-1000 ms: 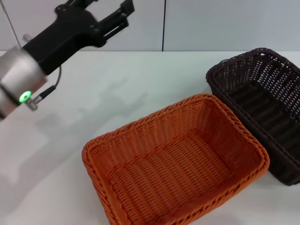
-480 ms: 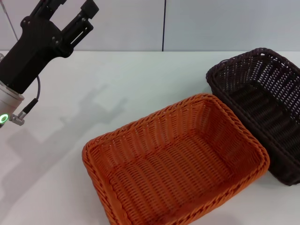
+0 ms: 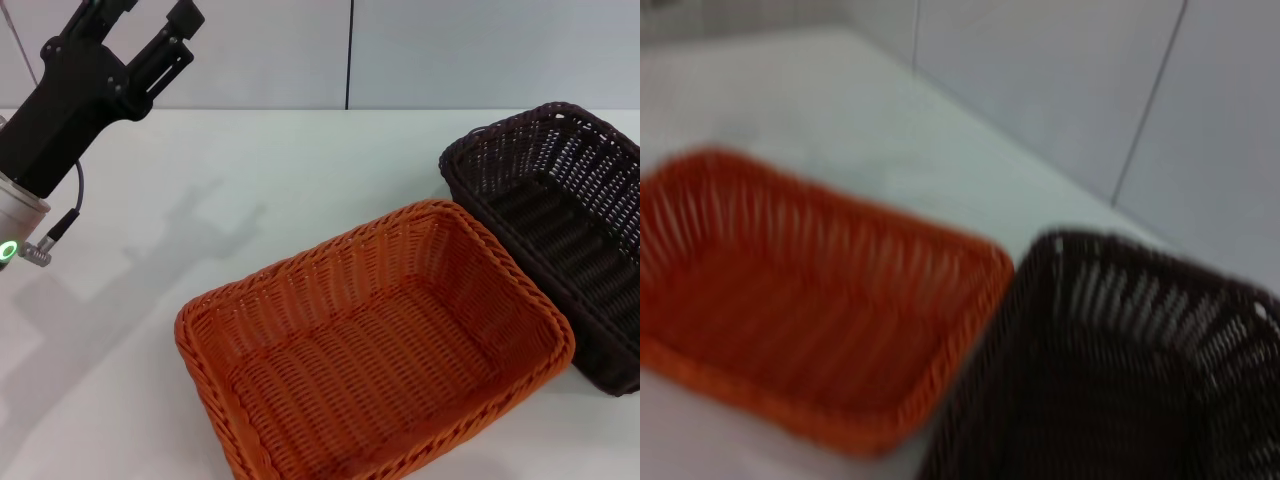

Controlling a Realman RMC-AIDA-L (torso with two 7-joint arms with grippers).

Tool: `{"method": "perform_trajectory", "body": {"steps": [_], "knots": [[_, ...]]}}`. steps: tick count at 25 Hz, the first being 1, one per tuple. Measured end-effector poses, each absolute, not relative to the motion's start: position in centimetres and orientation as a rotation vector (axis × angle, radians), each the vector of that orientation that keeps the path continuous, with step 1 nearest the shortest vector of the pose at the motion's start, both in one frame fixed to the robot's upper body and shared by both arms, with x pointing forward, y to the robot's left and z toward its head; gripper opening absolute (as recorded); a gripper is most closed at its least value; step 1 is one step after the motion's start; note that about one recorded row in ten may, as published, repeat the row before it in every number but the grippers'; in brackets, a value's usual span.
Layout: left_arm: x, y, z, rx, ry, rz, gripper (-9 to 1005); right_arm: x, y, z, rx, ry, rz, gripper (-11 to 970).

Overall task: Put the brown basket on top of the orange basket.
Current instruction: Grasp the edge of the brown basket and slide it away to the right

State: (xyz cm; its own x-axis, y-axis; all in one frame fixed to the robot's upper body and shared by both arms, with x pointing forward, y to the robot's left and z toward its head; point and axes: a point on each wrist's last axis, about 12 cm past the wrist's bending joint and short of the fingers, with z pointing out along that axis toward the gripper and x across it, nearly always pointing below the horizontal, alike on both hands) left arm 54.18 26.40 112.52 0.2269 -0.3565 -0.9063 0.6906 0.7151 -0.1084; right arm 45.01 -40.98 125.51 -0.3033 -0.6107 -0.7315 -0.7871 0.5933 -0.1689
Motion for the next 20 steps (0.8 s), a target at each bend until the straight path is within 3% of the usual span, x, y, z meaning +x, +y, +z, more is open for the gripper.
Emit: {"method": "perform_trajectory", "body": {"steps": [7, 11, 20], "knots": [[54.4, 26.4, 112.2, 0.330, 1.143, -0.742, 814, 45.9, -41.3, 125.3, -1.104, 2.082, 0.251, 774], [54.6, 26.2, 111.9, 0.319, 1.156, -0.748, 814, 45.9, -41.9, 125.0, -0.908, 2.129, 0.314, 774], [55.5, 26.1, 111.6, 0.313, 1.173, -0.718, 814, 41.6, -43.5, 123.2, -0.327, 2.084, 0.401, 774]]}}
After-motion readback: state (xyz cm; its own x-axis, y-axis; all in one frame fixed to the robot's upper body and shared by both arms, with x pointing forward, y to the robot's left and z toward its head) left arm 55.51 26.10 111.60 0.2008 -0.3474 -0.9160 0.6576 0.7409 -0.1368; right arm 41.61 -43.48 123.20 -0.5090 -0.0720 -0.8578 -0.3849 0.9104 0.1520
